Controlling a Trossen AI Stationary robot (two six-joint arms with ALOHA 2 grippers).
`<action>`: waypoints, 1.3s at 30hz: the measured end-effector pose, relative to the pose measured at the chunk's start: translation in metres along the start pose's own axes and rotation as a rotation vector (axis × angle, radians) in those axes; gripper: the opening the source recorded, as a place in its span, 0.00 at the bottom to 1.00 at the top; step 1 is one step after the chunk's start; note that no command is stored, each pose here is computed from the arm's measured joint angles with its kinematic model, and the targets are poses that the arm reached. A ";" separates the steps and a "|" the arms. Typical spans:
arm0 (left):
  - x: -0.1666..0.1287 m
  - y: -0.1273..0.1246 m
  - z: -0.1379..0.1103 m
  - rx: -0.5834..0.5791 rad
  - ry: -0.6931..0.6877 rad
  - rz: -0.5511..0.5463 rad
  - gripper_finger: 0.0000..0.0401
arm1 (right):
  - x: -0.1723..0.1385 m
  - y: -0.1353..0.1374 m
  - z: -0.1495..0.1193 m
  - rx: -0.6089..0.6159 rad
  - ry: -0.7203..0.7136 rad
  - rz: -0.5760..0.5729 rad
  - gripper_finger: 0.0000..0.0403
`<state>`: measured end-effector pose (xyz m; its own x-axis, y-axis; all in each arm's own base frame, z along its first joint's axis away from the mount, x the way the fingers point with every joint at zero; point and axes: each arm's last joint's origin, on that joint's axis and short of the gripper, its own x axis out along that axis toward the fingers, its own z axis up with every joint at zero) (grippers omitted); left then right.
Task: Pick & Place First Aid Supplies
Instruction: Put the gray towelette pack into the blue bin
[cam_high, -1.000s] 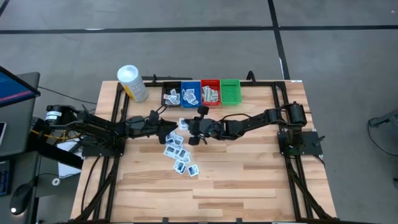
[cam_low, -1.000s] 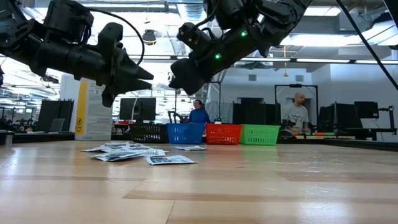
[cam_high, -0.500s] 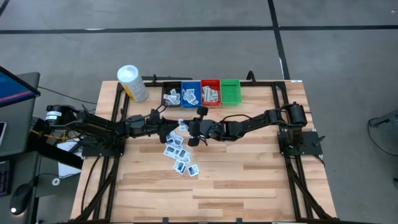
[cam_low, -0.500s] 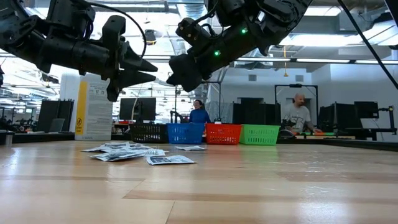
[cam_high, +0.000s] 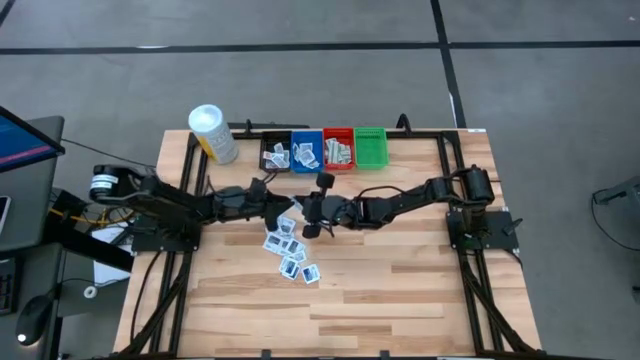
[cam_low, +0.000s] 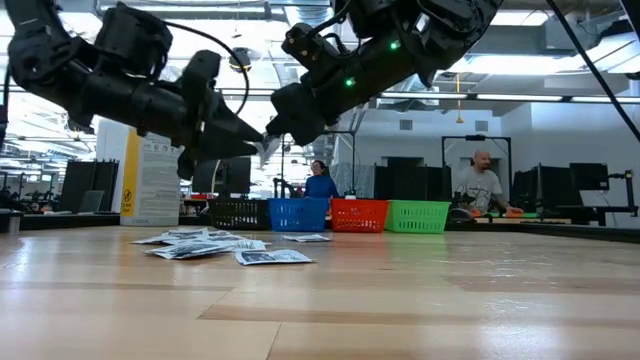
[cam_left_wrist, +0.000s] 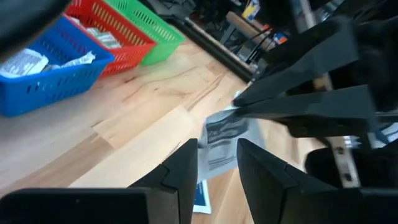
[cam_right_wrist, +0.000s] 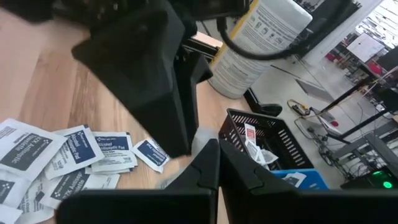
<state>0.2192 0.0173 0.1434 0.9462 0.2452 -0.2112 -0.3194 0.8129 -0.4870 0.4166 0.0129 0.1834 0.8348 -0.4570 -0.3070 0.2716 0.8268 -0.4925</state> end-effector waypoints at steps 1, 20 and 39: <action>0.003 0.000 -0.001 0.002 0.003 0.005 0.28 | 0.000 0.001 0.000 -0.002 0.004 -0.005 0.00; 0.016 0.001 -0.006 0.018 0.022 0.036 0.28 | -0.004 0.007 -0.004 -0.069 0.067 -0.011 0.00; 0.052 -0.002 -0.003 0.150 0.054 0.026 0.28 | -0.023 0.018 -0.053 -0.137 0.543 0.063 0.00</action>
<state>0.2690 0.0268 0.1314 0.9323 0.2418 -0.2690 -0.3285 0.8775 -0.3495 0.3765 0.0205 0.1384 0.4710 -0.5411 -0.6967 0.1346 0.8246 -0.5495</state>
